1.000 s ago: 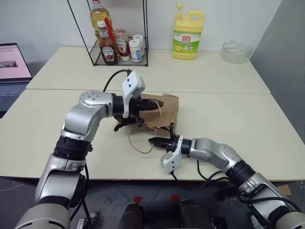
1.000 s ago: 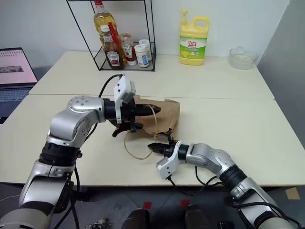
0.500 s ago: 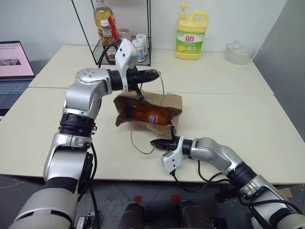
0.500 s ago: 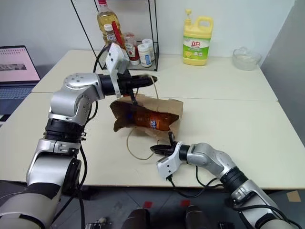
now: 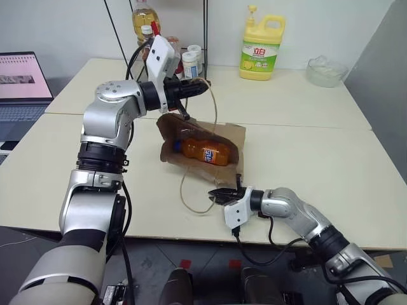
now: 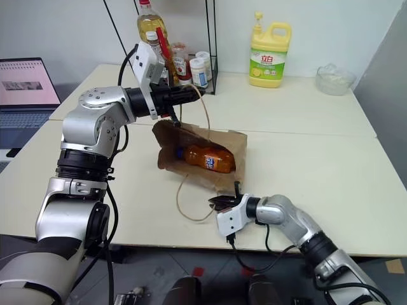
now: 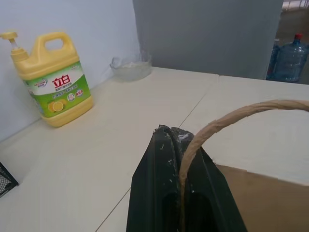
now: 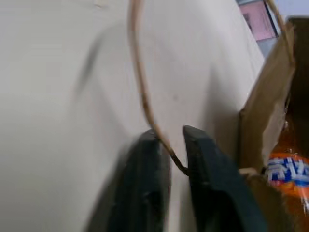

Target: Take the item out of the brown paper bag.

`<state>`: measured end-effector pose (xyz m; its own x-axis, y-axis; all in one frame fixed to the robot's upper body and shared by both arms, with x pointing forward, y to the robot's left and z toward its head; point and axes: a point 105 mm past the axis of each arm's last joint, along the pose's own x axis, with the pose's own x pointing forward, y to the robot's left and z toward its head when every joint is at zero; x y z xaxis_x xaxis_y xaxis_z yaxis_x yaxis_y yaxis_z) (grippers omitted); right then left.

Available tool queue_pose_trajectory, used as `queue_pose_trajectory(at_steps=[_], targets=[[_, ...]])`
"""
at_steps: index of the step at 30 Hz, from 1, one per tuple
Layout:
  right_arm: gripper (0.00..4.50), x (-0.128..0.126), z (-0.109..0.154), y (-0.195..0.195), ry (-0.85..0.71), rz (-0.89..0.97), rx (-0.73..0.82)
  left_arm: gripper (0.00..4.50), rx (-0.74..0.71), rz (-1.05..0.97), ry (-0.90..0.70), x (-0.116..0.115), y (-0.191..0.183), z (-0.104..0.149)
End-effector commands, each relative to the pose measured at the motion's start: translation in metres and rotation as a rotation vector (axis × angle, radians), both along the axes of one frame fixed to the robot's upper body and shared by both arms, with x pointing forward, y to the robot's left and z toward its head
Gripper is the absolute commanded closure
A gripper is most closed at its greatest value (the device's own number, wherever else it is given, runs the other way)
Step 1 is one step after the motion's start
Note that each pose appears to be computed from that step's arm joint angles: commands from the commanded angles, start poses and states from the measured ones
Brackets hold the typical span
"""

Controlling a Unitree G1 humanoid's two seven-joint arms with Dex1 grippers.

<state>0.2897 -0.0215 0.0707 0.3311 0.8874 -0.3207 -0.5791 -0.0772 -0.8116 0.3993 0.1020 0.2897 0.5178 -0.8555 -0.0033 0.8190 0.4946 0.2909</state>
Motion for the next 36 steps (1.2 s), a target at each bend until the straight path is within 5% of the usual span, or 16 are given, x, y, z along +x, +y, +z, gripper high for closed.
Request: queue_pose_trajectory(at_steps=[1,8,9,15,21,33,36], targets=[[2.54,-0.014,-0.007,-0.006,0.254,-0.019,0.022,4.50,-0.032,-0.033,-0.053,-0.008,-0.002,0.016],[0.09,-0.021,0.032,-0.013,0.394,-0.047,0.150,4.50,-0.031,-0.038,-0.046,-0.008,-0.003,0.013],[0.04,-0.020,0.038,-0.019,0.413,-0.058,0.170,4.50,-0.031,-0.041,-0.045,-0.008,-0.004,0.013],[0.04,-0.014,0.082,-0.049,0.474,-0.159,0.266,4.50,-0.030,-0.042,-0.044,-0.008,-0.003,0.014],[0.04,-0.009,0.138,-0.040,0.436,-0.225,0.447,4.50,-0.022,-0.038,-0.044,-0.008,-0.002,0.012],[0.04,0.021,0.146,0.001,0.417,-0.356,0.452,4.50,-0.028,-0.041,-0.053,-0.006,-0.006,0.015],[1.00,0.026,0.148,0.009,0.402,-0.360,0.461,4.50,-0.029,-0.042,-0.056,-0.006,-0.006,0.015]])
